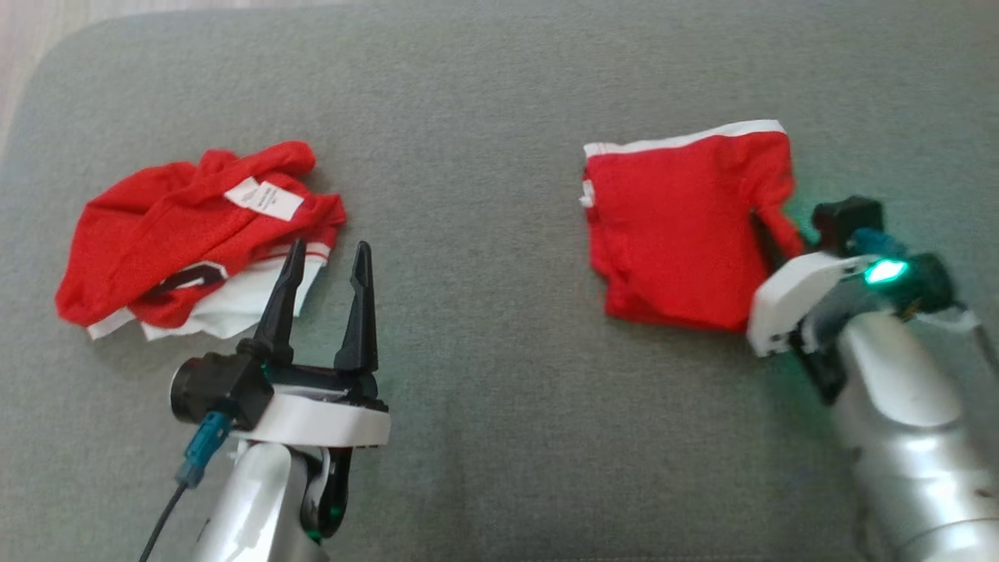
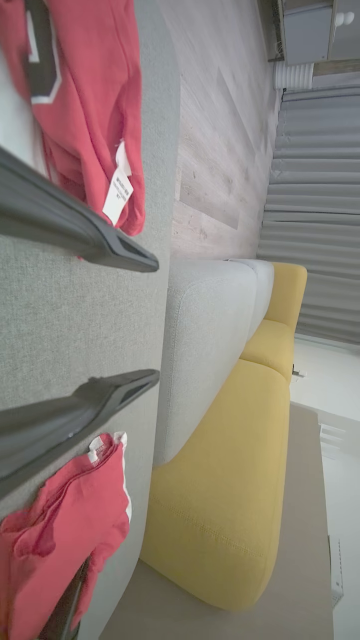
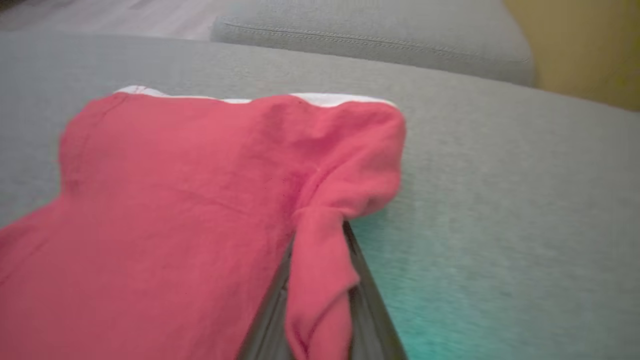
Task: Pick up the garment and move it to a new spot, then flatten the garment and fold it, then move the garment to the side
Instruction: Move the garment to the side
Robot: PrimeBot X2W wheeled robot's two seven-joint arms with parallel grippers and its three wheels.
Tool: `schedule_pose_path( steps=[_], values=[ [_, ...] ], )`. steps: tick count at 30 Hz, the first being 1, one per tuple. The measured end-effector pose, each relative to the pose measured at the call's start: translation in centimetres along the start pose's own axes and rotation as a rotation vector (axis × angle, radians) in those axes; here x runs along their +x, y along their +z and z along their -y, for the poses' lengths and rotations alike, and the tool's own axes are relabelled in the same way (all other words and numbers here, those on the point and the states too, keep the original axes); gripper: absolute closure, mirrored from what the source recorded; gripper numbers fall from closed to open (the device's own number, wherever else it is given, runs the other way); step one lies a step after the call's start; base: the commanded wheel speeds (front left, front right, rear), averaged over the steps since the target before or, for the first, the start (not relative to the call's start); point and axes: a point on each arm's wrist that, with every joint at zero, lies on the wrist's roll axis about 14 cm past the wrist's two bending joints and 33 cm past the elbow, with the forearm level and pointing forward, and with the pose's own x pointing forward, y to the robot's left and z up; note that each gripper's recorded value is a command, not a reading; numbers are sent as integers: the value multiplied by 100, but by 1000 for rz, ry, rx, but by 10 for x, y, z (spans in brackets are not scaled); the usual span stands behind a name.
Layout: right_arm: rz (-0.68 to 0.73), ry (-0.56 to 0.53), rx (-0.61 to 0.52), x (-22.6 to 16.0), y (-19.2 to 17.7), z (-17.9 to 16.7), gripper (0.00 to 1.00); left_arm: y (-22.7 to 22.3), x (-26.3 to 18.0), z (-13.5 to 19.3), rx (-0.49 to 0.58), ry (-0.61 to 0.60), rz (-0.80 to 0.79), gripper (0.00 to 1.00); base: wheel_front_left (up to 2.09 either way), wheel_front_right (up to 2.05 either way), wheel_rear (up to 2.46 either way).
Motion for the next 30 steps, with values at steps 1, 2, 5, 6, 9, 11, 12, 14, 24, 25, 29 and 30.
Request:
schedule_pose_path(
  steps=[1,2,5,6,9,11,12,14,24,25,29,30],
  values=[
    [-2,-16,-33,-3,1,12,100,0,1,2,-1,-6,2,0,0,0,0],
    [-9,-36,-64,-6,1,25,100,1,2,4,-2,-10,3,0,0,0,0],
    [-53,-108,-155,-17,-4,72,100,0,3,5,-4,-15,2,0,0,0,0],
    [-67,-133,-185,-21,-5,88,100,-1,3,5,-5,-15,0,0,0,0,0],
    [-99,-184,-252,-29,-8,119,100,-3,4,3,-6,-13,-5,0,0,0,0],
    [-129,-243,-267,-37,-10,150,100,-5,5,2,-7,-12,-9,0,0,0,0],
    [-141,-268,-275,-40,-11,163,100,-4,7,1,-7,-13,-5,0,0,0,0],
    [-148,-311,-284,-44,-7,183,100,-1,11,-1,-4,-12,5,0,0,0,0],
    [-117,-385,-264,-41,5,214,100,-8,12,-10,-5,5,-12,0,0,0,0],
    [-117,-383,-264,-40,5,213,100,-8,12,-10,-5,7,-13,0,0,0,0],
    [-112,-383,-269,-40,6,213,100,-7,11,-11,-4,7,-10,0,0,0,0],
    [-110,-386,-266,-41,6,214,100,-6,11,-10,-4,7,-8,0,0,0,0]
  ],
)
